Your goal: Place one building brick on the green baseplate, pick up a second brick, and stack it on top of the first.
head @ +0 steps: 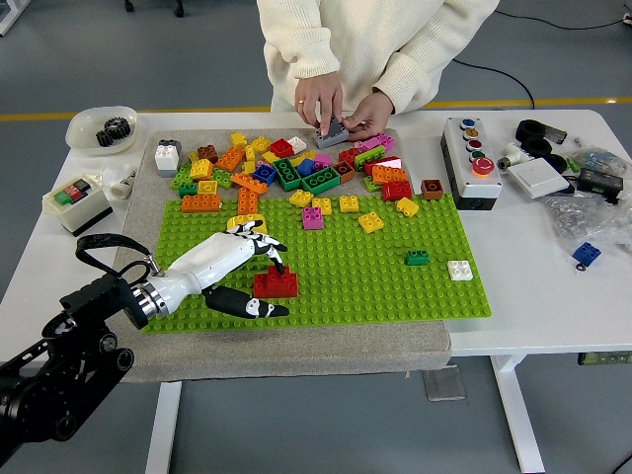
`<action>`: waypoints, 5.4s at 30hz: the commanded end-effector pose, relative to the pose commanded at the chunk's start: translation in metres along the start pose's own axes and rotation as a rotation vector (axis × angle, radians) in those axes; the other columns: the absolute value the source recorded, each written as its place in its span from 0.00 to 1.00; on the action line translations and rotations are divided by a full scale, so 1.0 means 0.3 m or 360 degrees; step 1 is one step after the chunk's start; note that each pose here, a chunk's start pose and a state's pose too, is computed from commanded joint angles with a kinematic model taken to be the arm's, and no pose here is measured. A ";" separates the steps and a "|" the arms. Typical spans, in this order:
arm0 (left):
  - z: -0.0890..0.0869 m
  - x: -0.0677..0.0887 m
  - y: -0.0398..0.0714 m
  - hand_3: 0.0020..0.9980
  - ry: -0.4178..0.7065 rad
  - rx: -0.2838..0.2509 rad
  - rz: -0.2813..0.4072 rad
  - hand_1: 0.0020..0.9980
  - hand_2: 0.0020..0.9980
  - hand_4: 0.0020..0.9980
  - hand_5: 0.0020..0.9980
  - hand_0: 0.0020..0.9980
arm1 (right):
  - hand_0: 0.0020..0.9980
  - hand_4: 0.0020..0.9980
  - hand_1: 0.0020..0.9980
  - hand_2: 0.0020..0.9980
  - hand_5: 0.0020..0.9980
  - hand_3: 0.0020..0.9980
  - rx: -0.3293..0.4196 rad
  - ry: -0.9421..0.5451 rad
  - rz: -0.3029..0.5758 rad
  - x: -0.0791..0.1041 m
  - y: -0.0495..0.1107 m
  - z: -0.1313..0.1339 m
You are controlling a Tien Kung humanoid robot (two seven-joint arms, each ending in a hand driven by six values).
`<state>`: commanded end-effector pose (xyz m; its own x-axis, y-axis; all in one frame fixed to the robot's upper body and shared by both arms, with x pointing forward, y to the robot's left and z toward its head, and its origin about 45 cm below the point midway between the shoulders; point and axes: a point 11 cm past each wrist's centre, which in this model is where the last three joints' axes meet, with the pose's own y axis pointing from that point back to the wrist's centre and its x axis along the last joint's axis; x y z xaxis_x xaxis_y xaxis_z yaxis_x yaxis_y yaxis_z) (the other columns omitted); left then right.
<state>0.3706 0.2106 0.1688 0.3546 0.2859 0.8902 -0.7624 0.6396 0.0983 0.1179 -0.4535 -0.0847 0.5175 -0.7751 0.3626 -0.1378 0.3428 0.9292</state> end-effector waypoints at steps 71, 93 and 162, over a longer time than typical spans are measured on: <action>-0.022 -0.039 0.003 0.54 -0.0017 0.0064 -0.0018 0.84 0.78 1.00 0.63 1.00 | 0.75 0.86 0.66 0.73 0.35 0.61 0.0004 -0.0004 -0.0002 0.000 0.000 -0.002; -0.037 -0.046 0.003 0.55 -0.0018 0.0098 -0.0016 0.84 0.78 1.00 0.63 1.00 | 0.75 0.86 0.66 0.73 0.35 0.61 0.0003 -0.0003 -0.0001 0.002 0.000 0.000; -0.056 0.303 0.018 0.58 -0.0022 0.0243 0.0420 0.69 0.69 1.00 0.46 0.95 | 0.75 0.85 0.66 0.73 0.35 0.61 0.0001 0.0001 0.0002 0.003 0.000 -0.001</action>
<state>0.4079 0.2521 0.2428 0.1267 0.4178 0.8997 -0.9002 0.4295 -0.0727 0.1185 -0.4540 -0.0844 0.5179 -0.7744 0.3635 -0.1387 0.3433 0.9289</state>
